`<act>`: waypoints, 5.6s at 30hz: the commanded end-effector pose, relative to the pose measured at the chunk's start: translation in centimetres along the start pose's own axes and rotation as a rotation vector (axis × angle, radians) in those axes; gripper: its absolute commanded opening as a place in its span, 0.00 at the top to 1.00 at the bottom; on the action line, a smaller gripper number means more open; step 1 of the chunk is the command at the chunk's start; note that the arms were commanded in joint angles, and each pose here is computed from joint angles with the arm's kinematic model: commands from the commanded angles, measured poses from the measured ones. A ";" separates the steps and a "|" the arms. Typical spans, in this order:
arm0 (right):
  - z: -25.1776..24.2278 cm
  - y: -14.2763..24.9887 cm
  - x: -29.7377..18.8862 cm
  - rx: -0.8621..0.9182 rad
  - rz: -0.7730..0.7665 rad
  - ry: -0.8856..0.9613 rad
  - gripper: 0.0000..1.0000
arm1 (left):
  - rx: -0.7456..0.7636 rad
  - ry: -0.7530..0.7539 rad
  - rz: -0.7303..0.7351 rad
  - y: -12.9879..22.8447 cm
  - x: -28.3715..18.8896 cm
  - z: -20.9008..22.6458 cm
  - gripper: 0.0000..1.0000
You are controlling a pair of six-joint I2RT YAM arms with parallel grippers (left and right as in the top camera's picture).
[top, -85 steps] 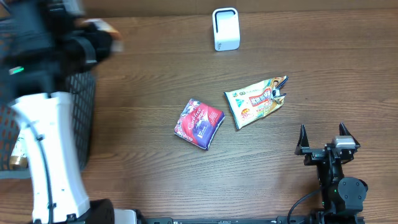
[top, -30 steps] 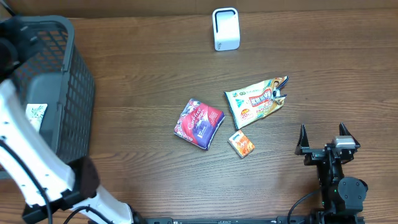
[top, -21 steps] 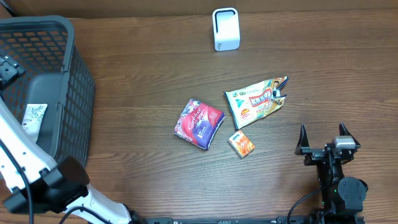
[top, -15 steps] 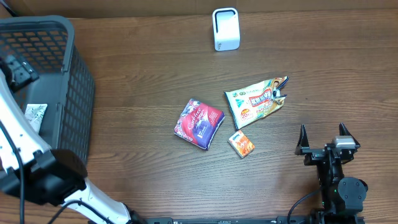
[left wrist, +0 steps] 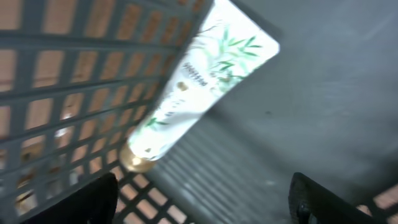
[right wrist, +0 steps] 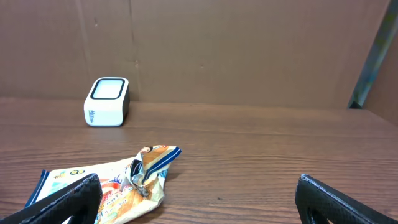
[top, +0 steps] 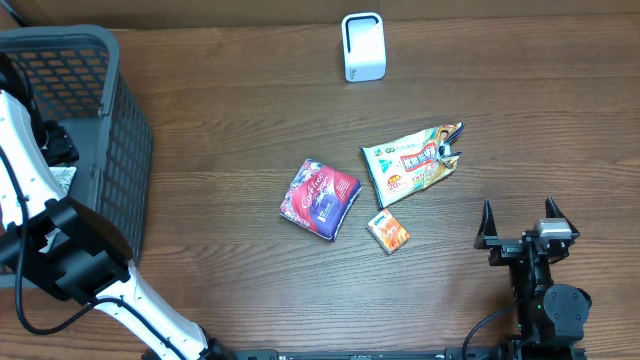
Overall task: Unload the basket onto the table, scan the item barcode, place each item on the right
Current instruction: 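Reach the left gripper into the basket toward the white Pantene tube, then grasp the Pantene tube with the left gripper and lift it, then carry the tube out and set it on the table beside the orange box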
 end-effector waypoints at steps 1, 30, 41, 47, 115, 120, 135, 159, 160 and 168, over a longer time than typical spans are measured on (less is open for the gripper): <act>-0.1 0.2 0.0 0.003 -0.005 0.006 0.00 | -0.027 -0.113 0.049 0.3 0.4 0.7 0.21; -0.1 0.2 0.0 0.003 -0.005 0.006 0.00 | -0.265 -0.018 -0.270 8.8 -13.5 4.5 0.26; -0.1 0.2 0.0 0.003 -0.005 0.006 0.00 | -0.036 -0.020 -0.216 4.5 -5.5 2.7 0.25; -0.1 0.2 0.0 0.003 -0.005 0.006 0.00 | 0.153 -0.026 -0.185 4.1 -1.5 1.1 0.26; -0.1 0.2 0.0 0.003 -0.005 0.006 0.00 | 0.307 0.239 -0.231 6.4 14.8 -0.8 0.76; -0.1 0.2 0.0 0.003 -0.005 0.006 0.00 | 0.210 0.230 -0.262 4.9 12.8 -0.9 0.96; -0.1 0.2 0.0 0.003 -0.005 0.006 0.00 | -0.021 0.345 -0.617 0.3 -5.9 2.4 0.96; -0.1 0.2 0.0 0.003 -0.005 0.006 0.00 | 0.465 1.283 -0.772 8.6 -28.7 -19.5 0.96; -0.1 0.2 0.0 0.003 -0.005 0.006 0.00 | 0.508 1.280 -0.745 8.9 -28.9 -21.5 0.96; -0.1 0.2 0.0 0.003 -0.005 0.006 0.00 | 0.743 1.135 -0.469 13.1 -26.3 -38.2 0.96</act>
Point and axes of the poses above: each gripper's point midway between its finger pads, its own x axis out along the fingers, its own z axis along the line the jaws close on, y = z × x, the point moved 9 cm from there along -x, back along the fingers, and after that the axes turned 14 degrees about x, right-handed, at the moved point
